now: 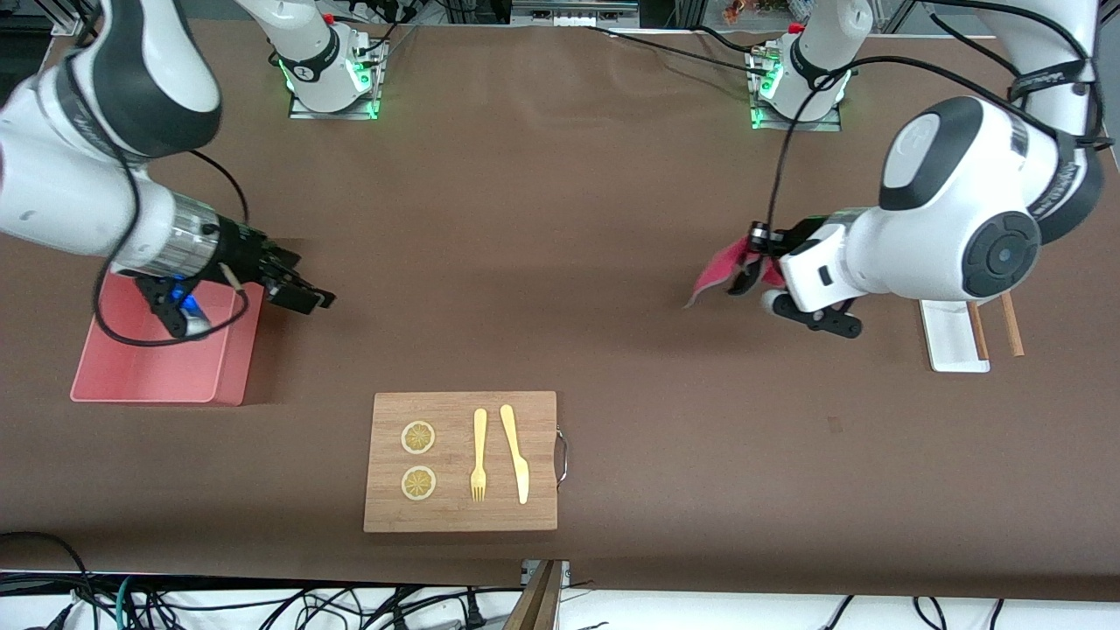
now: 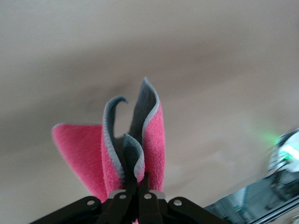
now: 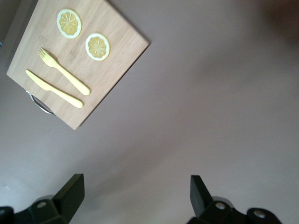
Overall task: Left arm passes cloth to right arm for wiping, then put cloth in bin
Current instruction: 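Carry the cloth toward the table middle while the right gripper approaches, then grasp the cloth with the right gripper beside the left gripper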
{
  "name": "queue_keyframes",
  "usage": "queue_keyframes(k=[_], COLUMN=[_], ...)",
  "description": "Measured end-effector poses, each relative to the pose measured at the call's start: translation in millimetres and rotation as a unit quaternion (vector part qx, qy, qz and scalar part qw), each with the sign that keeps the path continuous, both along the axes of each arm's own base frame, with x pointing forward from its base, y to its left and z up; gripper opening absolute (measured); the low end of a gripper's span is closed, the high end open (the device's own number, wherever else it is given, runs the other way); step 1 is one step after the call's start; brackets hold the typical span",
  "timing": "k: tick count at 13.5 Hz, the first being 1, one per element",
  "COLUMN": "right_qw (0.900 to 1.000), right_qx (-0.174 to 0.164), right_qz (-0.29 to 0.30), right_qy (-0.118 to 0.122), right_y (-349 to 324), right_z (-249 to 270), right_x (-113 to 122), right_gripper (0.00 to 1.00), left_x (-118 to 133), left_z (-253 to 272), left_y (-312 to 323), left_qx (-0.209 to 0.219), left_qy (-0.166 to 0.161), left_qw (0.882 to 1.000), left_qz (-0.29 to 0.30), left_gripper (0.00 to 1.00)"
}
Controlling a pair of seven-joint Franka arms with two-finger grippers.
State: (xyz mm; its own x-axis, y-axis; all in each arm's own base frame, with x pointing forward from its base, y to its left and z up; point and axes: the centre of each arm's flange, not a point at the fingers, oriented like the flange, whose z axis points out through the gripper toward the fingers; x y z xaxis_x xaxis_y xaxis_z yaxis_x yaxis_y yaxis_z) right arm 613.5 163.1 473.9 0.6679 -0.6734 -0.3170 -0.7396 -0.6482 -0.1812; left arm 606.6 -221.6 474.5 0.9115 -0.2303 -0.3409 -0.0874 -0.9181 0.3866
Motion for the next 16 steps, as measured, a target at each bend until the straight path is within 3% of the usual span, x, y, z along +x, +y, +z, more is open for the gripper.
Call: queue_keyframes(k=[4,8,11,16], right_qw=[0.997,0.992,0.989,0.985], right_qx=[0.022,0.042,0.056,0.075], right_qz=[-0.071,-0.115,-0.140,-0.153], right_qy=[0.026,0.024,0.014,0.010], right_y=[54,89,111,153], right_z=[-34,-61,-74,-101], right_x=[5,11,13,8], right_gripper=[1.00,1.00,1.00,1.00], left_x=[18,15,8,-12], left_z=[-2,-15,-38,-55], left_y=[-45,-114,-154,-210], left_qx=[-0.104,-0.162,-0.211,-0.257], left_qy=[-0.023,-0.029,-0.001,-0.008], left_qw=[0.991,0.979,0.967,0.958], left_qz=[0.077,0.122,0.142,0.123], left_gripper=[0.03,0.03,0.03,0.03])
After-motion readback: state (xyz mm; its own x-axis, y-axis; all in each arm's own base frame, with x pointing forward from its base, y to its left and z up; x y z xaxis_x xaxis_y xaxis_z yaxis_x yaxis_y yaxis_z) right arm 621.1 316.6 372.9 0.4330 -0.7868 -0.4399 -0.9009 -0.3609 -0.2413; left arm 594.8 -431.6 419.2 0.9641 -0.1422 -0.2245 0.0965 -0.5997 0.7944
